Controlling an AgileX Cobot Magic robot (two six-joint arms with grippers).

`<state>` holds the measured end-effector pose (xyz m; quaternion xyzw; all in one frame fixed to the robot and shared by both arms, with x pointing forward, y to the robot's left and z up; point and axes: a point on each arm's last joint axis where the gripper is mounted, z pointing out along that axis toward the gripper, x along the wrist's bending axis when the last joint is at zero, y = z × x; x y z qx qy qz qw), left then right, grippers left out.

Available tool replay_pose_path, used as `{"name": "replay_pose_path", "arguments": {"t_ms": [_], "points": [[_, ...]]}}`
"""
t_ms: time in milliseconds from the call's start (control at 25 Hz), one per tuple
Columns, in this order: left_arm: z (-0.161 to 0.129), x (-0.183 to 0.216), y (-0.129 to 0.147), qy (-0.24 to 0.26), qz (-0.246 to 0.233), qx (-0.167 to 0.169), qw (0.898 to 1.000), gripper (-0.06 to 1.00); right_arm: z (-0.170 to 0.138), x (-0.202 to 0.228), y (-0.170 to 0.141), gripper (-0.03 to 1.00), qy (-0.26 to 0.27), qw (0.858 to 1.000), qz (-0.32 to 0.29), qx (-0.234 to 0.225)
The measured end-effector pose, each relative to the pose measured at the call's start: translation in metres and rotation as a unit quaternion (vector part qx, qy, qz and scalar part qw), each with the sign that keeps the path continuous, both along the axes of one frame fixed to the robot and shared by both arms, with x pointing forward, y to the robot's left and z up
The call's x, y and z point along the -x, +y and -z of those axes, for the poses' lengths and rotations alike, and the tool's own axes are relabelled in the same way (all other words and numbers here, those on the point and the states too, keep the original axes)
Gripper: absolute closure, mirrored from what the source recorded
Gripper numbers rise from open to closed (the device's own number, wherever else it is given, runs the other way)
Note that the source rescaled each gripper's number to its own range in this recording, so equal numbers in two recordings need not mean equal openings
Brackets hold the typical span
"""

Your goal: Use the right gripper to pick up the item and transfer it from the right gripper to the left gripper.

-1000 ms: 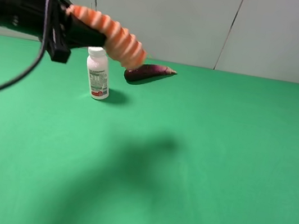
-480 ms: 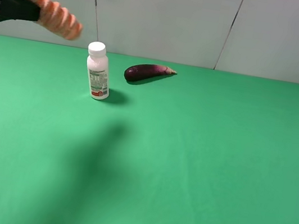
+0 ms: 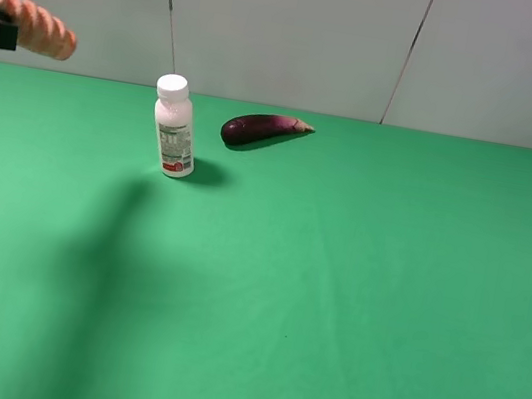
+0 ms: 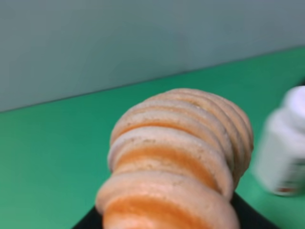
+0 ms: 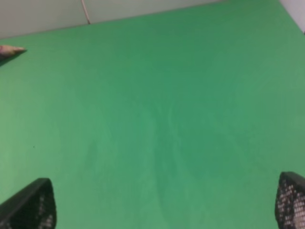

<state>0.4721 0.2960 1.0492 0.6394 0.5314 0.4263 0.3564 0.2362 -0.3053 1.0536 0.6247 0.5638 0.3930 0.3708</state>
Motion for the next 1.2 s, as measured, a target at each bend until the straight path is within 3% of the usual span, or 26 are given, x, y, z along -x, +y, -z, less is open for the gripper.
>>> {"name": "replay_pose_path", "arguments": {"t_ms": [200,400,720,920,1200], "points": [[0.022,-0.001,0.010,-0.014,-0.049,-0.024,0.998,0.92,0.000,0.000,0.000,-0.03,0.000,1.000,0.000,0.000],[0.046,-0.016,0.010,0.008,-0.060,-0.043,0.997,0.92,0.000,0.000,0.000,-0.03,0.000,1.000,0.000,0.000],[0.082,-0.041,-0.001,-0.002,-0.073,-0.087,0.994,0.92,0.000,0.000,0.000,-0.03,0.000,1.000,0.000,0.000],[0.103,-0.051,-0.002,-0.008,-0.090,-0.053,0.995,0.92,0.000,0.000,0.000,-0.03,0.000,1.000,0.000,0.000],[0.127,-0.057,-0.008,-0.014,-0.058,-0.041,0.997,0.92,0.000,0.000,0.000,-0.03,0.000,1.000,0.000,0.000]]}}
